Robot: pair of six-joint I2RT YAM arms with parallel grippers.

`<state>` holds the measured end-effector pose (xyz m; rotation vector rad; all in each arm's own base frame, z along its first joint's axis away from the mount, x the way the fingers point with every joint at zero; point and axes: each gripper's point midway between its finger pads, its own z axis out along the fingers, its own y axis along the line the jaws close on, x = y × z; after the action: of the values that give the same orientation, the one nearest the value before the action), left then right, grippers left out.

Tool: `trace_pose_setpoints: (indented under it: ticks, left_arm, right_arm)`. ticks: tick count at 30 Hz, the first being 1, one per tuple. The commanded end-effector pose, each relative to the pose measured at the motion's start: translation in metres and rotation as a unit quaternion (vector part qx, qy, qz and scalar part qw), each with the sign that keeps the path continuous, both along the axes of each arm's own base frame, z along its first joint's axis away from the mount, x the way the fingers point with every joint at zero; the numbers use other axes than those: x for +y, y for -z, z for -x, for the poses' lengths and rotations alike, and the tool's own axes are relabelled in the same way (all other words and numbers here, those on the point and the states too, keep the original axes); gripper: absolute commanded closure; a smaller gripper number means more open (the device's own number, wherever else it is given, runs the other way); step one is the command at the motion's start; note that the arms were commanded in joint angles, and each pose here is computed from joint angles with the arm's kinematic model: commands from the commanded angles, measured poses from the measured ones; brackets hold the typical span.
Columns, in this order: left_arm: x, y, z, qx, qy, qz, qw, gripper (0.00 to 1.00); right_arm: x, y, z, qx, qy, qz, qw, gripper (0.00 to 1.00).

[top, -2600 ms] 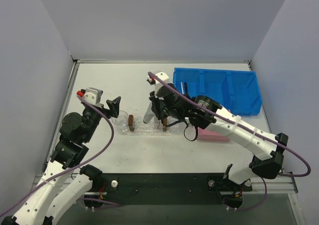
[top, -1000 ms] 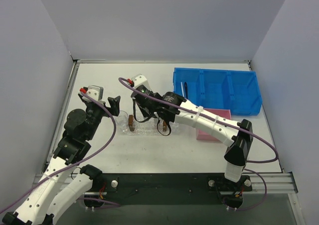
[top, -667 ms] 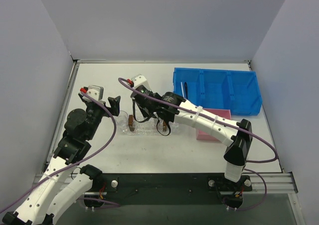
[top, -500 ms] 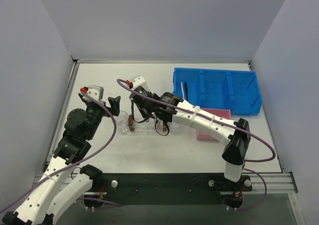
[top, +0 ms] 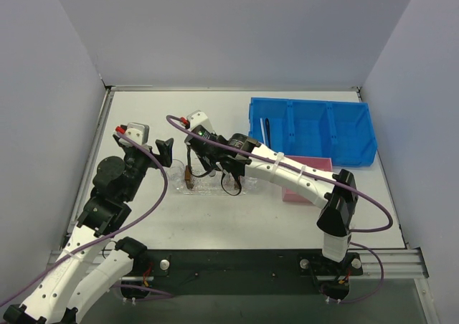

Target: Prepare toiletry sets of a toothbrush and toothpaste on the tray

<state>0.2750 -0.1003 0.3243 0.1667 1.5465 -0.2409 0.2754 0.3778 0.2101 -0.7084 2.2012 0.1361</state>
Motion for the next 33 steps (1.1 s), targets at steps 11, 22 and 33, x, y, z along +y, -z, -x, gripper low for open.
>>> trace_pose_setpoints:
  ticks: [11, 22, 33]
  left_arm:
    - [0.001, -0.003, -0.002, -0.005, -0.003, 0.004, 1.000, 0.14]
    - [0.001, -0.003, -0.003, -0.004, -0.003, 0.003, 1.000, 0.14]
    - [0.000, -0.001, -0.004, -0.001, -0.004, 0.001, 1.000, 0.14]
  right_arm:
    - [-0.004, -0.002, -0.011, -0.010, 0.023, -0.009, 1.000, 1.00]
    - [-0.007, 0.010, -0.013, -0.002, 0.029, -0.009, 1.000, 1.00]
    - [-0.003, 0.017, -0.014, 0.006, 0.027, -0.012, 1.000, 1.00]
